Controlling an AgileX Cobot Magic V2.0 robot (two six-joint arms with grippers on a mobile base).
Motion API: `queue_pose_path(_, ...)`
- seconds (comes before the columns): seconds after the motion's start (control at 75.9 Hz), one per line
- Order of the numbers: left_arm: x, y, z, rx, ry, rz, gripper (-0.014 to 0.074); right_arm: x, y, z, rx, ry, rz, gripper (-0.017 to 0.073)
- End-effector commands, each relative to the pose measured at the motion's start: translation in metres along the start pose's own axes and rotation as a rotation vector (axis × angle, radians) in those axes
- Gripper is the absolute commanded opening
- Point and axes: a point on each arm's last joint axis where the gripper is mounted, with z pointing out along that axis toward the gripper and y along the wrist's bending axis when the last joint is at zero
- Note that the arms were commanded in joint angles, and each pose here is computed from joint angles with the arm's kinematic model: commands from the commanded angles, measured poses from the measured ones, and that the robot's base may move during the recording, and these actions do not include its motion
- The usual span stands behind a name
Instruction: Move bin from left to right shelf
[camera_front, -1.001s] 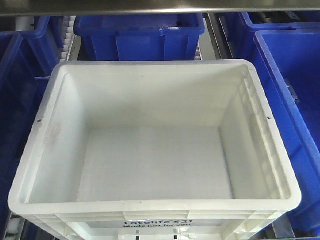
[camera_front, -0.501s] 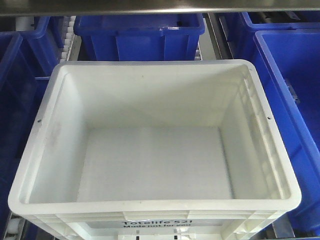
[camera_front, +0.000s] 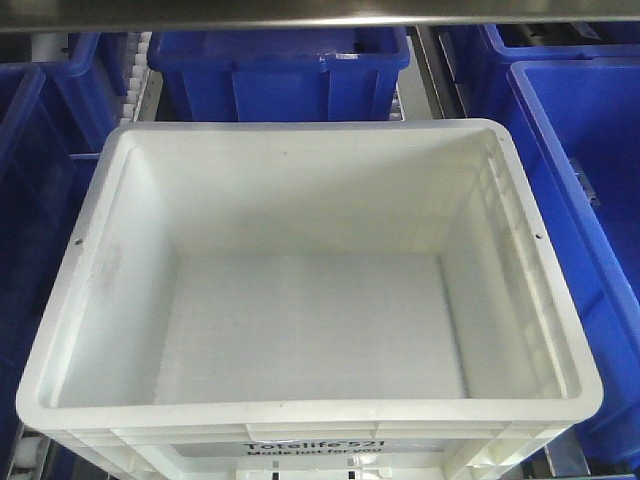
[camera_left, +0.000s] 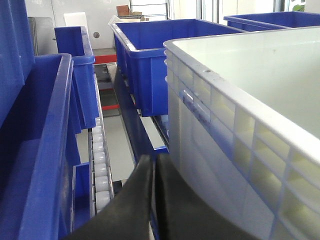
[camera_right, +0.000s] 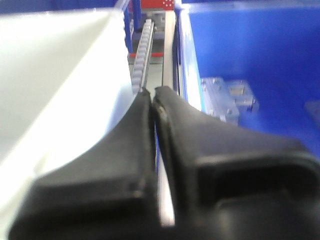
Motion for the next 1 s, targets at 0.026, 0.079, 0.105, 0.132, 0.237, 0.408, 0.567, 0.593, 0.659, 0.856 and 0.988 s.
queue_pose_path(0.026,-0.013,0.001,-0.003,-0.007,-0.105,-0.006,-0.0006,0.014,0.000,0.000,0.015,-0.144,0.041,-0.0009)
queue_pose_path(0.079,-0.013,0.001,-0.003,-0.007,-0.105,-0.006,-0.0006,0.025,0.001,-0.002,0.013,-0.143,0.084,-0.0009)
queue_pose_path(0.105,-0.013,0.001,-0.003,-0.007,-0.105,-0.006,-0.0006,0.026,0.001,-0.003,0.010,-0.117,0.093,-0.0009)
queue_pose_path(0.132,-0.013,0.001,-0.003,-0.007,-0.105,-0.006,-0.0006,0.028,0.001,-0.004,0.009,-0.108,0.088,-0.0009)
queue_pose_path(0.237,-0.013,0.001,-0.002,-0.007,-0.103,-0.005,-0.0006,0.031,0.002,-0.003,0.006,-0.073,0.095,-0.0009)
queue_pose_path(0.408,-0.013,0.001,-0.002,-0.007,-0.103,-0.005,-0.0006,0.031,0.002,-0.003,0.006,-0.074,0.093,-0.0009)
queue_pose_path(0.567,-0.013,0.001,-0.002,-0.007,-0.103,-0.005,-0.0006,0.031,0.002,-0.003,0.006,-0.071,0.093,-0.0009)
queue_pose_path(0.593,-0.013,0.001,-0.002,-0.007,-0.103,-0.005,-0.0006,0.031,0.002,-0.003,0.006,-0.071,0.093,-0.0009)
queue_pose_path(0.659,-0.013,0.001,-0.002,-0.007,-0.103,-0.005,-0.0006,0.032,0.002,-0.003,0.006,-0.068,0.093,-0.0009)
queue_pose_path(0.856,-0.013,0.001,-0.002,-0.007,-0.103,-0.005,-0.0006,0.032,0.002,-0.003,0.006,-0.066,0.093,-0.0009)
queue_pose_path(0.988,-0.013,0.001,-0.002,-0.007,-0.103,-0.005,-0.0006,0.032,0.002,-0.003,0.006,-0.066,0.093,-0.0009)
